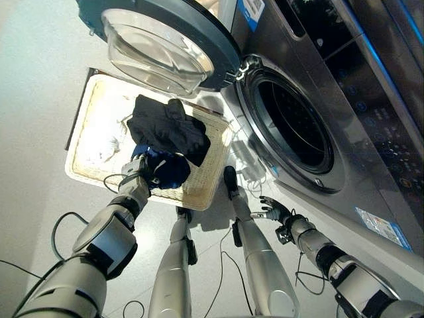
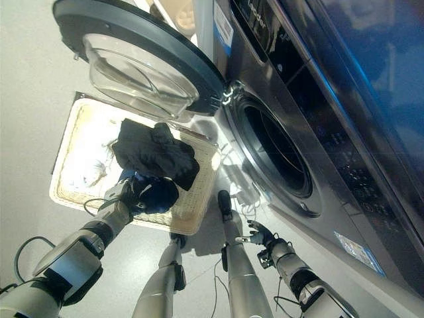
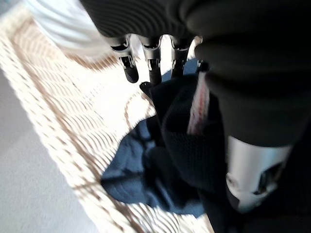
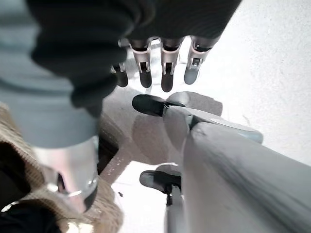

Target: Put the clothes into the washing machine.

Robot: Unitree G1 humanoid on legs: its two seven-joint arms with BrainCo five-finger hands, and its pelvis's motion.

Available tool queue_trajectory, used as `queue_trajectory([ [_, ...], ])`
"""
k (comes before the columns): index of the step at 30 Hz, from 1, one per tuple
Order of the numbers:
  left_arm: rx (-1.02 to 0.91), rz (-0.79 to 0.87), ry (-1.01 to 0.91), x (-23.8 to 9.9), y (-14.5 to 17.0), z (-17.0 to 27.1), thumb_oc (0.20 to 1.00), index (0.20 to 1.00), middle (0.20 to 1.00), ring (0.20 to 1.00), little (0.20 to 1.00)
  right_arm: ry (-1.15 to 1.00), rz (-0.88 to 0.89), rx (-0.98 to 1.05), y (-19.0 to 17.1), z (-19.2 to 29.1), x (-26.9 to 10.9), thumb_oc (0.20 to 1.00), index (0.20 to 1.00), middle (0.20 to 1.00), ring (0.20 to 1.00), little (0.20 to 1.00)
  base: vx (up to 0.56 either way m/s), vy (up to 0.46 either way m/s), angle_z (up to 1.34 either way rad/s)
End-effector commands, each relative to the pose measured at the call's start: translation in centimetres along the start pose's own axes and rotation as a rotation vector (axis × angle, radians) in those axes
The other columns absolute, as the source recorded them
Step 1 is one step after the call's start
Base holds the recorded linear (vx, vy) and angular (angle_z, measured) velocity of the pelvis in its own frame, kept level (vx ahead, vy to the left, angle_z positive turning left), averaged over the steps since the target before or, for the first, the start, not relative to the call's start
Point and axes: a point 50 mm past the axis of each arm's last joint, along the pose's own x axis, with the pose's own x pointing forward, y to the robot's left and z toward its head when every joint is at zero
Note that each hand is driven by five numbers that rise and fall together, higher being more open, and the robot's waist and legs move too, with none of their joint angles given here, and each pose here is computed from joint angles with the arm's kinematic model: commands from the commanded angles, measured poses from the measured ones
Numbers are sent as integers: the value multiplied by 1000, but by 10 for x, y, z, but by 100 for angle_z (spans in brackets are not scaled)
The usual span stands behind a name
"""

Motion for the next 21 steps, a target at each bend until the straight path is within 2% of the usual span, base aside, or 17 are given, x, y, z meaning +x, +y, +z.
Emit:
queue_trajectory([
  [1,-1,-23,30,3,11,4,1000,1000,1000,1000,1000,-3,-2,4,2,5,1,1000,1000,1000,1000,1000,0,0,0],
  [4,-9,-36,16,3,16,9,1000,1000,1000,1000,1000,-16,-4,6,1,9,2,1000,1000,1000,1000,1000,-5,-13,0],
  [5,-63,-76,-2,4,17,13,846,846,846,846,846,-24,-4,9,1,11,2,1000,1000,1000,1000,1000,-11,-33,0],
  [6,-79,-78,-5,4,17,14,495,495,495,495,495,-28,-4,12,1,12,2,1000,1000,1000,1000,1000,0,0,0],
  [7,-79,-78,-5,4,17,14,495,495,495,495,495,-28,-4,12,1,12,2,1000,1000,1000,1000,1000,0,0,0],
  [8,-83,-81,-8,4,16,14,416,416,416,416,416,-28,-3,14,1,11,2,1000,1000,1000,1000,1000,0,0,0],
  [9,-88,-85,-33,3,17,19,200,200,200,200,200,-42,1,21,4,14,3,1000,1000,1000,1000,1000,0,0,0],
  [12,-42,-34,-71,3,23,28,200,200,200,200,200,-77,8,37,4,21,3,1000,1000,1000,1000,1000,2,-11,0],
  [18,-103,41,-134,3,34,42,200,200,200,200,200,-142,18,74,8,34,3,1000,1000,1000,1000,1000,-6,-17,-1],
  [19,-128,135,-197,0,40,54,200,200,200,200,200,-215,29,112,13,45,1,1000,1000,1000,1000,1000,-23,-56,2],
  [21,-136,204,-259,-2,47,62,200,200,200,200,200,-276,32,145,17,57,-1,1000,1000,1000,1000,1000,-40,-80,2],
])
